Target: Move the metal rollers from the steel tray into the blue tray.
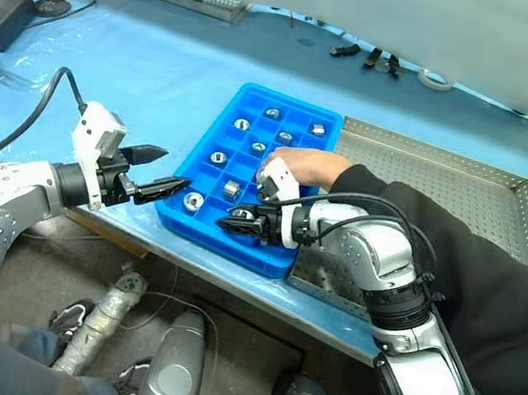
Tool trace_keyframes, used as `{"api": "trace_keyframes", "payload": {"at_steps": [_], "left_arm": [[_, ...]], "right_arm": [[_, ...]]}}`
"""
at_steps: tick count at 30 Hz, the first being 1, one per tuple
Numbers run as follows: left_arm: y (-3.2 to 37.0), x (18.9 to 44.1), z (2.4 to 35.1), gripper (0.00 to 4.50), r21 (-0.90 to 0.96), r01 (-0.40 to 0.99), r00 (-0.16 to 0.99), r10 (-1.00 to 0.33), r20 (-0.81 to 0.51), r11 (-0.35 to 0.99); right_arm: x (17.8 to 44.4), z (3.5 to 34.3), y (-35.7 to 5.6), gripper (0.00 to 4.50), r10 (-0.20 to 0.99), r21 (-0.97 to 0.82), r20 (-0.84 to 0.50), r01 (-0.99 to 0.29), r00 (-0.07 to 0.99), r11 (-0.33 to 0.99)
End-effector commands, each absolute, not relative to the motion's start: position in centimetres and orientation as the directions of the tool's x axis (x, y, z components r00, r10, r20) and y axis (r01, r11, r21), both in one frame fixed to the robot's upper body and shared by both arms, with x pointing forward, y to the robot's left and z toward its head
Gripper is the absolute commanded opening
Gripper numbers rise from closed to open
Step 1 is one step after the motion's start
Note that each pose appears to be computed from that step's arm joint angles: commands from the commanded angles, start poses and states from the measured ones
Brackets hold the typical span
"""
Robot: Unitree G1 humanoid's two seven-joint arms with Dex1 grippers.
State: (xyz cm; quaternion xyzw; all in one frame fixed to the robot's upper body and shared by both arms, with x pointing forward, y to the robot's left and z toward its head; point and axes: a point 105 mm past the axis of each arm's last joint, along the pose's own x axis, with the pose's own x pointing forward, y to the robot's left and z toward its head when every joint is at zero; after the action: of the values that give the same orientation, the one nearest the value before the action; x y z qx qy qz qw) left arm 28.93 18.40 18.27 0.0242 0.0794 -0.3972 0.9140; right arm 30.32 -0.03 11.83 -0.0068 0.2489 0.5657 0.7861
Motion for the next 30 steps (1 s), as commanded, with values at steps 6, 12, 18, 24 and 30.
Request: {"api": "trace_keyframes", "payload": {"at_steps": [6,12,18,24,30], "left_arm": [[18.5,29.3,19.3,4.33,0.031,0.741,0.667,-0.73,-0.147,0.671],[18.2,30.0,19.9,4.33,0.046,0.757,0.652,-0.747,-0.129,0.652],[17.3,32.3,20.8,4.33,0.075,0.778,0.629,-0.772,-0.093,0.624],[14.7,35.1,21.7,4.33,0.111,0.83,0.554,-0.83,-0.067,0.546],[11.3,37.1,22.0,4.33,0.129,0.891,0.445,-0.894,-0.056,0.435]], "right_arm": [[31.5,13.1,-0.5,2.95,0.877,0.205,-0.373,-0.894,0.304,0.398],[32.5,14.2,-1.2,2.95,0.861,0.141,-0.346,-0.887,0.373,0.44],[34.6,16.9,-3.2,2.95,0.822,0.069,-0.24,-0.836,0.517,0.545],[37.1,18.9,-7.7,2.95,0.676,0.025,-0.151,-0.681,0.721,0.732],[37.7,19.0,-12.3,2.95,0.491,-0.021,-0.121,-0.497,0.863,0.867]]}}
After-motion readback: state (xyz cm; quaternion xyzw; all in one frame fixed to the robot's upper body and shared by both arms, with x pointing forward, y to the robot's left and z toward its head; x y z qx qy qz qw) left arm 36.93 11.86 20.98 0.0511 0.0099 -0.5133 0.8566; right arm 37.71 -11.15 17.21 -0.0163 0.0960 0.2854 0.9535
